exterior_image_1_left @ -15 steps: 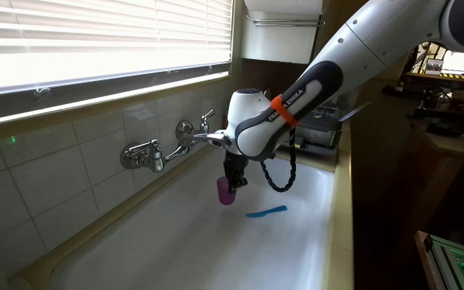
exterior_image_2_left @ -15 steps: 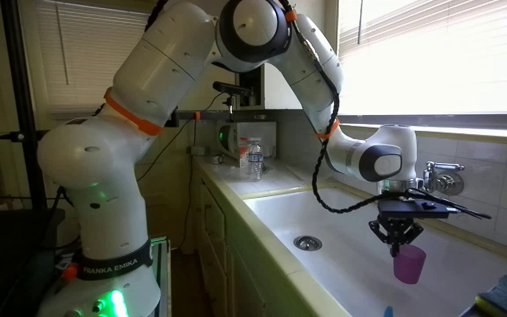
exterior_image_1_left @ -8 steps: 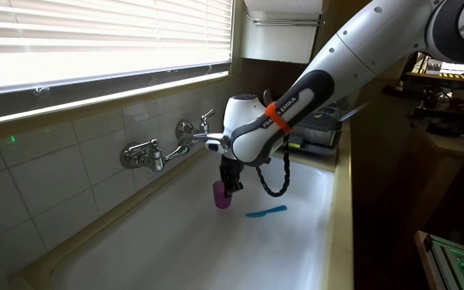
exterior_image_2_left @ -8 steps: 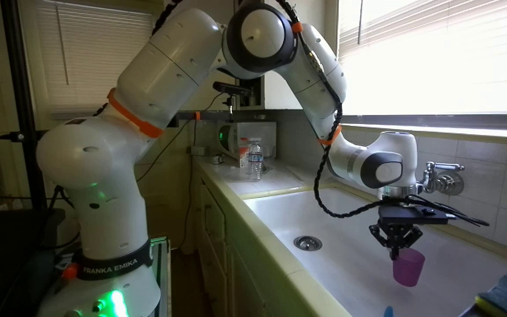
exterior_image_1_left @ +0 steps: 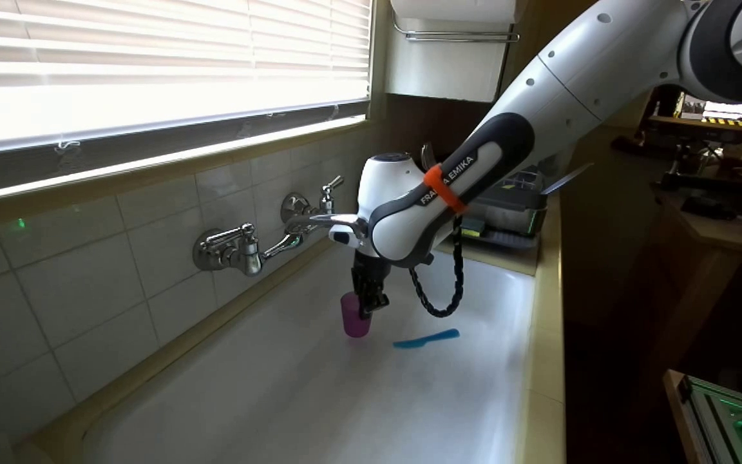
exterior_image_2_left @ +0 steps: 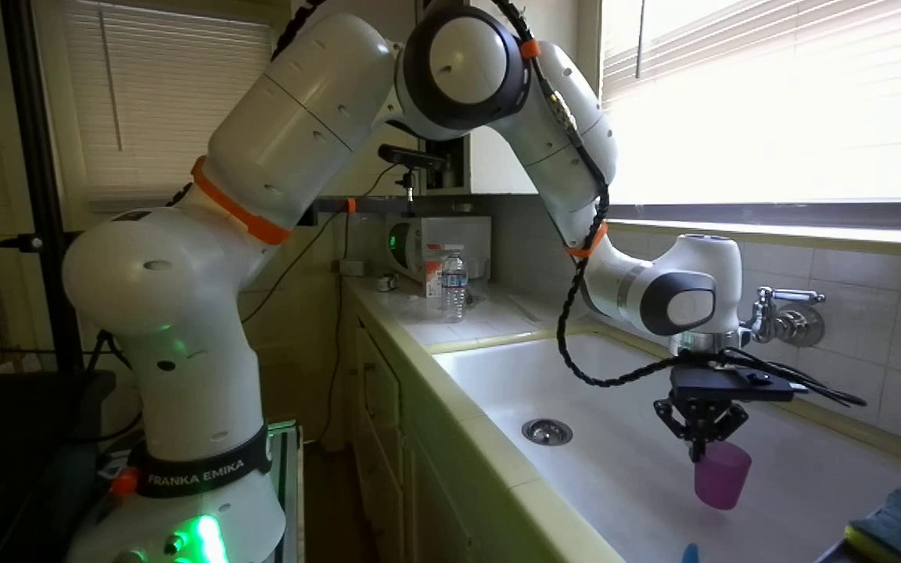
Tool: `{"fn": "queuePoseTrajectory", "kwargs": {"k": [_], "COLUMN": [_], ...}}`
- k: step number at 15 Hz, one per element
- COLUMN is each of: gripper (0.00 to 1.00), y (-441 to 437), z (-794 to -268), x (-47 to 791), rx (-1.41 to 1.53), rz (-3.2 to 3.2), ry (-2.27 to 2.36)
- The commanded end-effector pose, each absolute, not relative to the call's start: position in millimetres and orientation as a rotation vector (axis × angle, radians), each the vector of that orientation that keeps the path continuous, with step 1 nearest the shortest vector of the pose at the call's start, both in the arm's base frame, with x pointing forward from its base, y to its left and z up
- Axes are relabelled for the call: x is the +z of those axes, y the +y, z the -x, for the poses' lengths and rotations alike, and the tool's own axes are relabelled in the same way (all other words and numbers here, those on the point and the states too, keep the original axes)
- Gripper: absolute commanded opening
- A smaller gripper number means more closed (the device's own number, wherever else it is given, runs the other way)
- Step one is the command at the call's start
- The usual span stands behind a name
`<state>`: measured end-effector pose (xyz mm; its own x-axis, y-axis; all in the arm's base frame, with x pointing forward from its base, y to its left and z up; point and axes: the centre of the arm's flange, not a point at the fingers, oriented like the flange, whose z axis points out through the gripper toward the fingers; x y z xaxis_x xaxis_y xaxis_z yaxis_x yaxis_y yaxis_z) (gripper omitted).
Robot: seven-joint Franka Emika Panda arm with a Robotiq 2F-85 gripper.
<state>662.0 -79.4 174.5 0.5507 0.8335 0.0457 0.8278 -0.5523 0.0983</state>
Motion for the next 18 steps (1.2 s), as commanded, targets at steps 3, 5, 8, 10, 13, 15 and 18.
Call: {"fn": "queuePoseTrajectory", "kwargs": {"k": [3,5,8,10,13,15,18], "gripper": [0.01,0.01,0.01,0.01,0.01,0.01,0.01], "y": [-84,-86,-89,-90,-91,-91,-93], "z": [-667,-667,-666,-666,-666,-666,-667], "x": [155,149,141,138,137,137,136], "rx": [0.132,0.118,0.123,0.130,0.131,0.131,0.119], "rz": [-2.771,-2.779,-2.789,-2.800,-2.807,-2.807,-2.792], "ry": [1.413,1.408,1.408,1.399,1.389,1.383,1.367]}}
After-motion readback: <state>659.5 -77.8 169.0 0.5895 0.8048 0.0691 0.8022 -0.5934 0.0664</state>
